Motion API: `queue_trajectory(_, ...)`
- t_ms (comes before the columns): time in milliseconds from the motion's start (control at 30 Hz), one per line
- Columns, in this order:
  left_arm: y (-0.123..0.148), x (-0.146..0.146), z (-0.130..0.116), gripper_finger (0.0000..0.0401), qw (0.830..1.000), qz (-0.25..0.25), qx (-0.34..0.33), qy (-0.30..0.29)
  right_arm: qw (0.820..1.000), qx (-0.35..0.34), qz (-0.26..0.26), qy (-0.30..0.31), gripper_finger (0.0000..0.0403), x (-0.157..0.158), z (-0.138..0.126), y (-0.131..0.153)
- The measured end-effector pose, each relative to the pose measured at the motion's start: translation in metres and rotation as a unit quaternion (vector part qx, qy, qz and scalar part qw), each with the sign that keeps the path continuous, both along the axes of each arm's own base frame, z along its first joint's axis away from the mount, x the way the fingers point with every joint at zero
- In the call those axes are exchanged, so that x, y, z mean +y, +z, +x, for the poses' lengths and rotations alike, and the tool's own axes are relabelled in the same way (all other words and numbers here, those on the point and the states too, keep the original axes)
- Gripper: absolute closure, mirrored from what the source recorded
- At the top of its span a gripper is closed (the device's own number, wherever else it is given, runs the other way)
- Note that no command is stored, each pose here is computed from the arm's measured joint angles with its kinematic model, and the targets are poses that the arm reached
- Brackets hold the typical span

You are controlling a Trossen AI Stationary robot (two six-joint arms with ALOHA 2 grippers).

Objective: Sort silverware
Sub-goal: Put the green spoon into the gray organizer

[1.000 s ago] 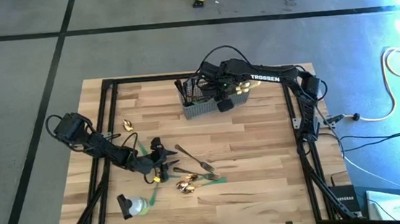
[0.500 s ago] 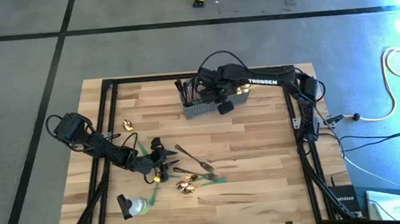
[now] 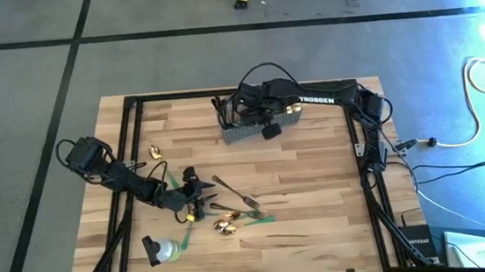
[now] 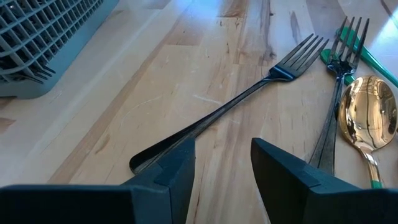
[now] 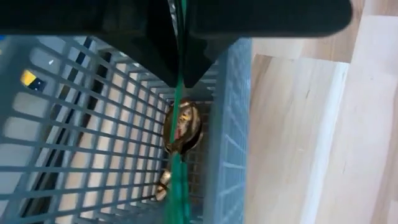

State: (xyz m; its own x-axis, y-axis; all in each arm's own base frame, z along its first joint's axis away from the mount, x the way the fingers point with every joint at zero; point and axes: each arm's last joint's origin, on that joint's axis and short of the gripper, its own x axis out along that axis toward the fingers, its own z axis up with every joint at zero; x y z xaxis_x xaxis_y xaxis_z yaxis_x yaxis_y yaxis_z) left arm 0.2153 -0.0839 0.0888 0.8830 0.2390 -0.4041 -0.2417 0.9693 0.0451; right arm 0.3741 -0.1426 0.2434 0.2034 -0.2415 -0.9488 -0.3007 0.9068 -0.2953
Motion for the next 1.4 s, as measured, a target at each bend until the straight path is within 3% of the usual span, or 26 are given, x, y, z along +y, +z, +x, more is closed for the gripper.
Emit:
queue_trajectory(300, 0.000, 0.000, 0.000, 0.0260, 1.000, 0.002, 0.001, -0.001, 1.000, -0.016, -0.002, -0.014, 0.0402, -0.001, 0.002, 0.031)
queue_trajectory(700, 0.000, 0.000, 0.000, 0.0260, 1.000, 0.001, 0.000, 0.000, 0.999, 0.034, 0.000, -0.020, 0.0403, 0.003, -0.010, 0.048)
queue_trajectory(1000, 0.000, 0.000, 0.000, 0.0260, 1.000, 0.002, 0.000, -0.001, 0.999, 0.016, 0.004, -0.029, 0.0403, 0.004, -0.012, 0.075)
queue_trajectory(1400, 0.000, 0.000, 0.000, 0.0260, 1.000, 0.002, 0.000, -0.001, 0.998, 0.026, 0.018, -0.049, 0.0403, 0.014, -0.038, 0.118)
